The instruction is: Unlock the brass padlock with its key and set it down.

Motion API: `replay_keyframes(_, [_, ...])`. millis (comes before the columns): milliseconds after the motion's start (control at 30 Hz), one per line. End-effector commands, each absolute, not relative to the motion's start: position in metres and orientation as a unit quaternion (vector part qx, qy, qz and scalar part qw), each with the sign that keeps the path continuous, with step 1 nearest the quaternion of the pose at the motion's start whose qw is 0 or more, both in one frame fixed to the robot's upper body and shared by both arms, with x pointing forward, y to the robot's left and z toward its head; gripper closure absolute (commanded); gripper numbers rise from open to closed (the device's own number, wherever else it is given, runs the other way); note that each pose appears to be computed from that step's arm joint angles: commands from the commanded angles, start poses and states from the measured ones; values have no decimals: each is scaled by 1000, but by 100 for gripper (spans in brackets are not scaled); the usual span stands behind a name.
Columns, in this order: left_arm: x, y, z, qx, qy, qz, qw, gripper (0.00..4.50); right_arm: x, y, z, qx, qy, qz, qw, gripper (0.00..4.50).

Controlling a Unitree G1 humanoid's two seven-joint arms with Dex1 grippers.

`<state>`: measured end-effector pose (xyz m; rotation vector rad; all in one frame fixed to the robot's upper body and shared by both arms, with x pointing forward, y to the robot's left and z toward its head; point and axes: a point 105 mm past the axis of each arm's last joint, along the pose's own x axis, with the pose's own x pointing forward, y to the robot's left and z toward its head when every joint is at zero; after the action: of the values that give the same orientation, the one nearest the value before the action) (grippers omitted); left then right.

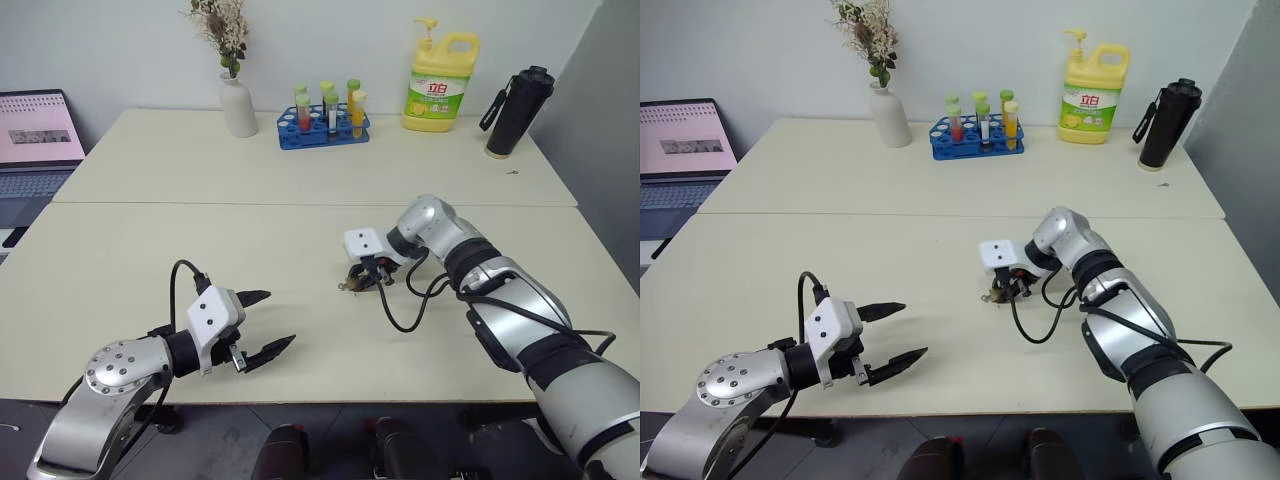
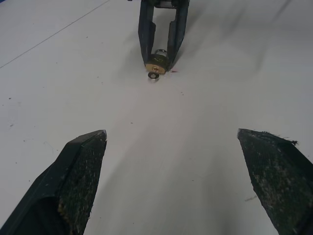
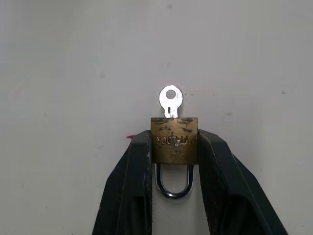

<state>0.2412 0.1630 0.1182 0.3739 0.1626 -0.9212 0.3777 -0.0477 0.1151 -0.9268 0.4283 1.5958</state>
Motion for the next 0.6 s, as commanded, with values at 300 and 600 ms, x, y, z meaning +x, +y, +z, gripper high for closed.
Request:
replay_keyframes(300, [248,148,126,180,47,-473,861,0,328,-95,120,-329,183,609,698,361])
replay_keyframes(600, [252,141,123,182,44,-494,849,0,333,-85,107,-312,167,525,774,361])
